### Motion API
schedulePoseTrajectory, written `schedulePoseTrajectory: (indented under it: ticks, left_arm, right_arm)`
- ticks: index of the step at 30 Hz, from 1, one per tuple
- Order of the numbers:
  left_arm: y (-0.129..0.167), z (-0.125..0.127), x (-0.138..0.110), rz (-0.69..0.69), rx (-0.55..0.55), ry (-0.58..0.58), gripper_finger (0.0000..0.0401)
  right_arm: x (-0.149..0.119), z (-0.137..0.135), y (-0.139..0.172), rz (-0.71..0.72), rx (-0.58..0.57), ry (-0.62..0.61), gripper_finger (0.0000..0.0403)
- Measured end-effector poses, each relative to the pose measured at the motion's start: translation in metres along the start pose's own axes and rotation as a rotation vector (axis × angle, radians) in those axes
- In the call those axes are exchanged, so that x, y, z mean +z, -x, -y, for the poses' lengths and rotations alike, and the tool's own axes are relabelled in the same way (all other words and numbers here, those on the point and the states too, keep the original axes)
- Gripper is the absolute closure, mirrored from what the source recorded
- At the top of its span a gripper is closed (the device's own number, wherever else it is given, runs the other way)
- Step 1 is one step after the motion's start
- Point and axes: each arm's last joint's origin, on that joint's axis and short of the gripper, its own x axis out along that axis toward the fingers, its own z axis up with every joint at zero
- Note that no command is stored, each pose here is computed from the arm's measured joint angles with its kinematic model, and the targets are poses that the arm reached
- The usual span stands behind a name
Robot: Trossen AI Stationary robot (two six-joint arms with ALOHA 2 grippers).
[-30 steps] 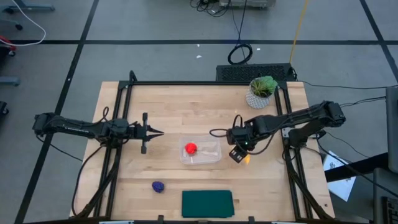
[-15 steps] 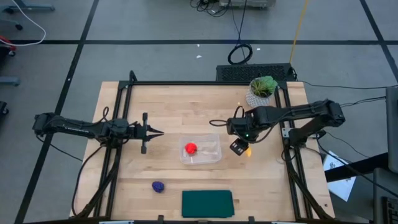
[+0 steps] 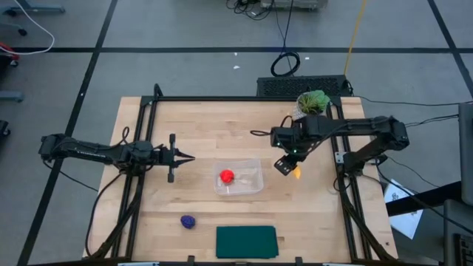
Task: Pick and placing Produce into tupperware
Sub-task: Put the yellow banana into the transparent bin
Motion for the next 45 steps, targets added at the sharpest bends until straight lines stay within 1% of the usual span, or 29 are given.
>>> schedulePoseTrajectory:
  ticks: [3, 10, 16, 23, 34, 39, 45]
  left_arm:
    - [0.0, 0.0, 0.0, 0.0, 0.0, -0.001, 0.0375]
    - [0.0, 0.0, 0.0, 0.001, 0.0, -0.001, 0.0375]
    - [0.0, 0.0, 0.0, 0.001, 0.0, -0.001, 0.0375]
    - [0.0, 0.0, 0.0, 0.001, 0.0, 0.0, 0.0375]
    - [0.0, 0.0, 0.0, 0.001, -0.006, 0.007, 0.0375]
    - [0.0, 0.0, -0.001, -0.004, -0.008, 0.008, 0.0375]
    - [0.0, 0.001, -0.001, -0.001, -0.029, 0.008, 0.0375]
  right_arm:
    - [0.003, 0.004, 0.005, 0.003, 0.0, -0.001, 0.0257]
    - [0.014, 0.01, 0.021, 0.057, 0.037, 0.014, 0.0258]
    - [0.019, 0.02, 0.024, 0.047, 0.019, 0.001, 0.0258]
    - [0.023, 0.02, 0.02, 0.036, 0.01, -0.005, 0.0258]
    - [0.049, 0.009, -0.012, -0.056, -0.03, 0.031, 0.0259]
    - [0.065, -0.007, -0.014, -0.044, -0.016, 0.082, 0.0257]
    - [0.081, -0.028, -0.008, -0.004, 0.009, 0.15, 0.0257]
